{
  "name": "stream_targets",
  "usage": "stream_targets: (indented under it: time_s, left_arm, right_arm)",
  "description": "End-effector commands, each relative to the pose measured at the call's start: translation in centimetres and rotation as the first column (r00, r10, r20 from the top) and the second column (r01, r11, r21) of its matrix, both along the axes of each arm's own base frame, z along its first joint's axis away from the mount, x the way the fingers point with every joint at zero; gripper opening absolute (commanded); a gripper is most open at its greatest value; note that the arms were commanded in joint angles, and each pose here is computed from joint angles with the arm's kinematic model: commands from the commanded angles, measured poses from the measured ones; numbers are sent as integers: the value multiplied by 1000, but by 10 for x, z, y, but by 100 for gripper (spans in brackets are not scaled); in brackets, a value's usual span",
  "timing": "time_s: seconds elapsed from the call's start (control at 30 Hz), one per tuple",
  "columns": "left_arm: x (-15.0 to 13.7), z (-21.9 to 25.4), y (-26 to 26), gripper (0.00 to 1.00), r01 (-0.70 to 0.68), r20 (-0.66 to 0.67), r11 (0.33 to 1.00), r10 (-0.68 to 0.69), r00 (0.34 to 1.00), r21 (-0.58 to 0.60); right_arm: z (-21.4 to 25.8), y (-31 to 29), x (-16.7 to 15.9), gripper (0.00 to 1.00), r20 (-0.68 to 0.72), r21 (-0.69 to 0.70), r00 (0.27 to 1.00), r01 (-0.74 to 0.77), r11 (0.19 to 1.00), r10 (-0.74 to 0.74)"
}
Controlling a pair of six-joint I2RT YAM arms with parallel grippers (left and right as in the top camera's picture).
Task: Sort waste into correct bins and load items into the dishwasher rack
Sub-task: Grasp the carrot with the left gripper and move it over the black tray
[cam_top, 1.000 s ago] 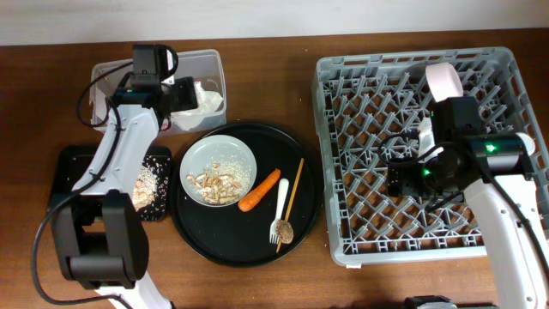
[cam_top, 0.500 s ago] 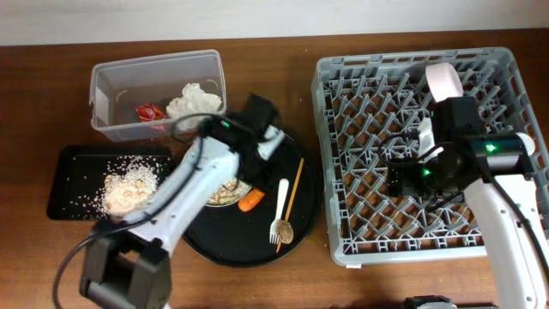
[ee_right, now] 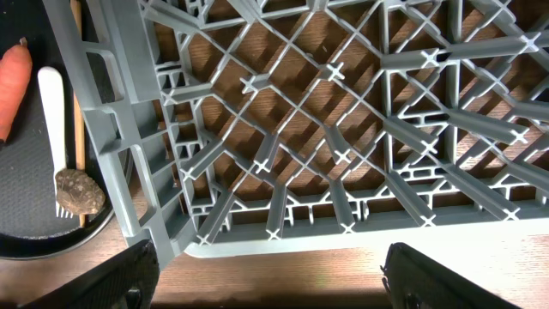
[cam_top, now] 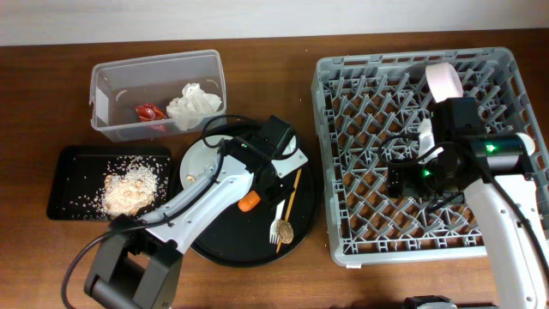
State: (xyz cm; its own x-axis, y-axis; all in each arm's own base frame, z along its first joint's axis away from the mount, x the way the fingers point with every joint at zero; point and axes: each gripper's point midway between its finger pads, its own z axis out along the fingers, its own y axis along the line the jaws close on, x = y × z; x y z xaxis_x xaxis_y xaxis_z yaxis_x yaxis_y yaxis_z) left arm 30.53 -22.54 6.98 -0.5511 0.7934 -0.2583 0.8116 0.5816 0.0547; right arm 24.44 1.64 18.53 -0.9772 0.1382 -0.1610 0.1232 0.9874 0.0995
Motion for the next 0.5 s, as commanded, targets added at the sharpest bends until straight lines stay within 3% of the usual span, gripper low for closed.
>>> stream_targets:
  time_s: [0.0, 0.37, 0.47]
  left_arm:
    - [-3, -14, 2, 73, 39, -22, 999, -38, 999, 31]
    - [-7, -81, 19, 73, 40, -127, 982, -17, 992, 184]
    - [-9, -82, 19, 62, 43, -132, 982, -19, 991, 185]
  right_arm:
    - [5, -3, 1, 88, 16, -9, 1000, 2, 1000, -2]
    - [5, -3, 0, 88, 14, -10, 1000, 1, 1000, -1]
    - [5, -3, 0, 88, 14, -10, 1000, 2, 1000, -2]
